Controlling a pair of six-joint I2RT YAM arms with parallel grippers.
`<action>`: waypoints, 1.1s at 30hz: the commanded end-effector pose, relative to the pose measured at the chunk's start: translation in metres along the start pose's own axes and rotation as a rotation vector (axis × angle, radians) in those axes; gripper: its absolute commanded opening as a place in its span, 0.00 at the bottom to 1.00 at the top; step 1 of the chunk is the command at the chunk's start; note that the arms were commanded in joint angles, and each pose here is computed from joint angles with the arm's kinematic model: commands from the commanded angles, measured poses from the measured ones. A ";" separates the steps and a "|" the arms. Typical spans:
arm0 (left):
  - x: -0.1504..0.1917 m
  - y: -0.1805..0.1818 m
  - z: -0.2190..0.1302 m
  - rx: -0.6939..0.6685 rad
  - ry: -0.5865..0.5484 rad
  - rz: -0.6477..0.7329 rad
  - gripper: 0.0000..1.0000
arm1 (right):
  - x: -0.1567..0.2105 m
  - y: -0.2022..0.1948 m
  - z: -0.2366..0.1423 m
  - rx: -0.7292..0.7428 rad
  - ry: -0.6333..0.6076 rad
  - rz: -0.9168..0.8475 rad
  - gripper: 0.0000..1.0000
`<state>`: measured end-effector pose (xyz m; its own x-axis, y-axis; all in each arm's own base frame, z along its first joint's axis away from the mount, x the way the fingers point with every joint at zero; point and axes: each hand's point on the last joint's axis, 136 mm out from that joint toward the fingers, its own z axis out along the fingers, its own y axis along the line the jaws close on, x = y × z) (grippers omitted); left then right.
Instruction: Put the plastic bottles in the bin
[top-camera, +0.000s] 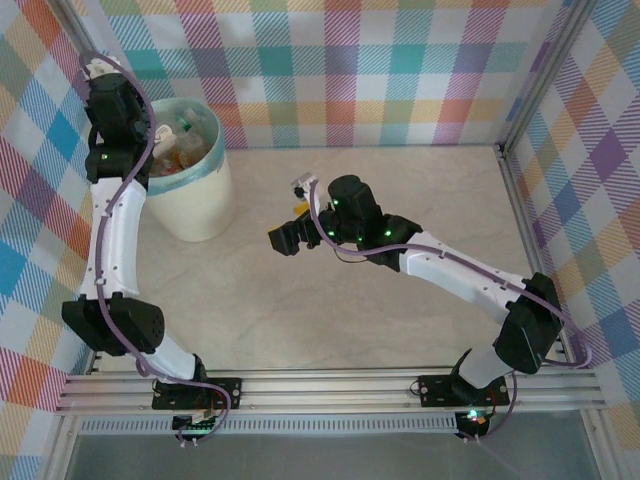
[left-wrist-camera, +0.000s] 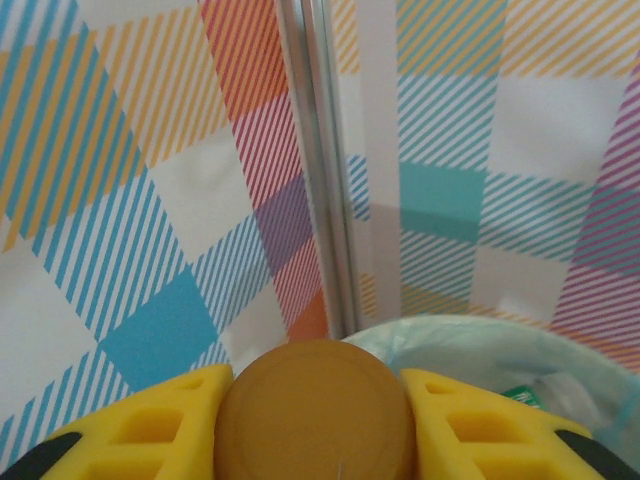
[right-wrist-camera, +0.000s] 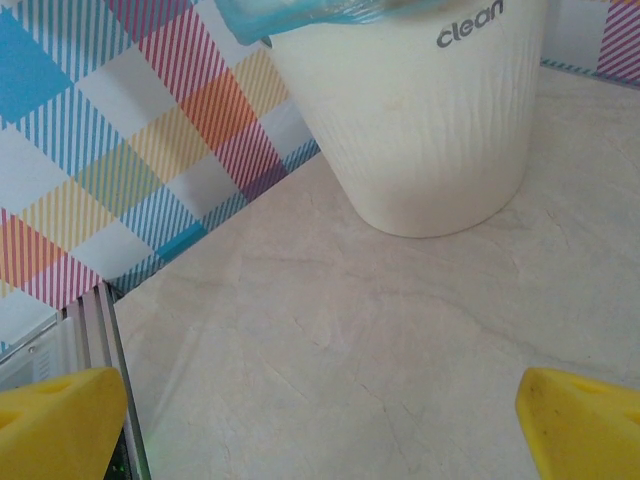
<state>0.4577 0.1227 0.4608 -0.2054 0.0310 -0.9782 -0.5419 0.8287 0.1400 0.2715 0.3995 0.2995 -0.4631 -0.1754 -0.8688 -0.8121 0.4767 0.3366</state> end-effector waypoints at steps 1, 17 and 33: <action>0.008 0.002 0.016 -0.019 0.016 0.073 0.00 | -0.009 0.008 0.000 -0.025 -0.001 -0.016 1.00; 0.124 -0.050 0.035 0.220 0.285 0.114 0.06 | 0.007 0.002 0.002 -0.007 0.031 0.023 1.00; 0.124 -0.095 0.014 0.512 0.399 0.089 0.64 | 0.010 -0.002 0.005 0.005 0.038 0.027 1.00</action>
<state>0.5064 0.0735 0.3478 -0.4719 0.0367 -0.8809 -0.1492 0.9814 0.1209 0.2709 0.3986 0.2949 -0.4842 -0.1890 -0.8543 -0.8021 0.4858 0.3472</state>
